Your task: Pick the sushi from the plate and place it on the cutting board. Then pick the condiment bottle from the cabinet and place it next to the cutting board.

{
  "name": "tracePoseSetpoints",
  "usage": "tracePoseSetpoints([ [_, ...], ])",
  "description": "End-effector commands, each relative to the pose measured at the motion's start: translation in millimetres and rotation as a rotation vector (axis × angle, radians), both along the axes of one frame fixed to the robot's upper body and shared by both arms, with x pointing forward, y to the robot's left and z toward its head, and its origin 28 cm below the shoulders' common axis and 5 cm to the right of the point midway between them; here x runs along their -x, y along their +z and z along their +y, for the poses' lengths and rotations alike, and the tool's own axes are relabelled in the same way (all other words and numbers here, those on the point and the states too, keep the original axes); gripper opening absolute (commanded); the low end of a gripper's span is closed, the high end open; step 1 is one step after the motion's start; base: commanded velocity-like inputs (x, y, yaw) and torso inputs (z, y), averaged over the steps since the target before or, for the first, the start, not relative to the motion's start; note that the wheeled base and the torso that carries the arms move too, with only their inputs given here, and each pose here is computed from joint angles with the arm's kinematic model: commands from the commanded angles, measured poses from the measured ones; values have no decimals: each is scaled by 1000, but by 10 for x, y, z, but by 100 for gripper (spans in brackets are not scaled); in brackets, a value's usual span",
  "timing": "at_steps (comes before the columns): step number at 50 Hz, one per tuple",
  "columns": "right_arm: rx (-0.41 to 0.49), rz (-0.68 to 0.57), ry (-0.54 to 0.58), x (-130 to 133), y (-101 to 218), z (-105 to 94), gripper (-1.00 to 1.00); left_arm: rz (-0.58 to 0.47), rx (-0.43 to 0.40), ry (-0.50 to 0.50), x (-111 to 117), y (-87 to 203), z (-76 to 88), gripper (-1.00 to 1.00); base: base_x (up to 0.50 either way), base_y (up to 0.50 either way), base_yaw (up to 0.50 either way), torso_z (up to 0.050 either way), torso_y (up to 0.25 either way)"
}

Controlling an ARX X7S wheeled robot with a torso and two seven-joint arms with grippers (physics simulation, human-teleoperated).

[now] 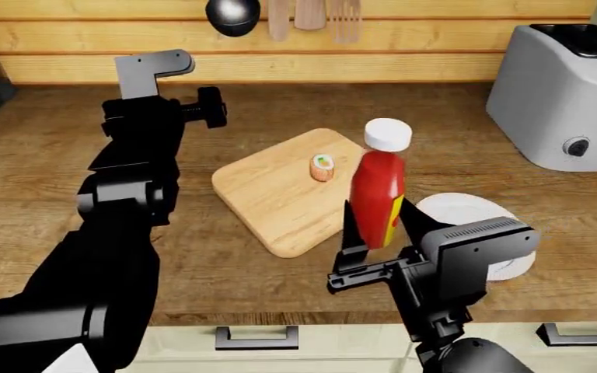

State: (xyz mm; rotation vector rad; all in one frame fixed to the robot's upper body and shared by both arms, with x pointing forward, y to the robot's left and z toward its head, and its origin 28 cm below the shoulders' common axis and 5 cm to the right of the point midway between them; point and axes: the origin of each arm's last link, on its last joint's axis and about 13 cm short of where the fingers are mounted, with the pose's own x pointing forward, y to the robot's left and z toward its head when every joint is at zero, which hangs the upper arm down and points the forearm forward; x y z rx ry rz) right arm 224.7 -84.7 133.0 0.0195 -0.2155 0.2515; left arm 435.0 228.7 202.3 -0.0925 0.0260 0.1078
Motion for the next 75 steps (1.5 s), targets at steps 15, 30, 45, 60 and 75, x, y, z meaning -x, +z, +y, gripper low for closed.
tracePoseSetpoints([
  [15,-20,18,-8,-80,-258,-23,-100,-3,-1,-1,0,-1,1,100,0,0,0,1,1],
  [30,-37,33,3,-141,-369,-11,-100,-4,1,-5,-1,0,-2,100,0,0,0,0,0],
  [45,-38,52,11,-184,-451,9,-100,-5,3,-7,-1,3,-2,100,0,0,0,1,1],
  [60,-49,80,8,-196,-584,8,-100,-6,3,-7,-1,-1,-1,100,0,0,0,0,1],
  [75,-41,92,19,-173,-659,24,100,-7,5,-8,-1,3,-2,100,1,0,0,0,0],
])
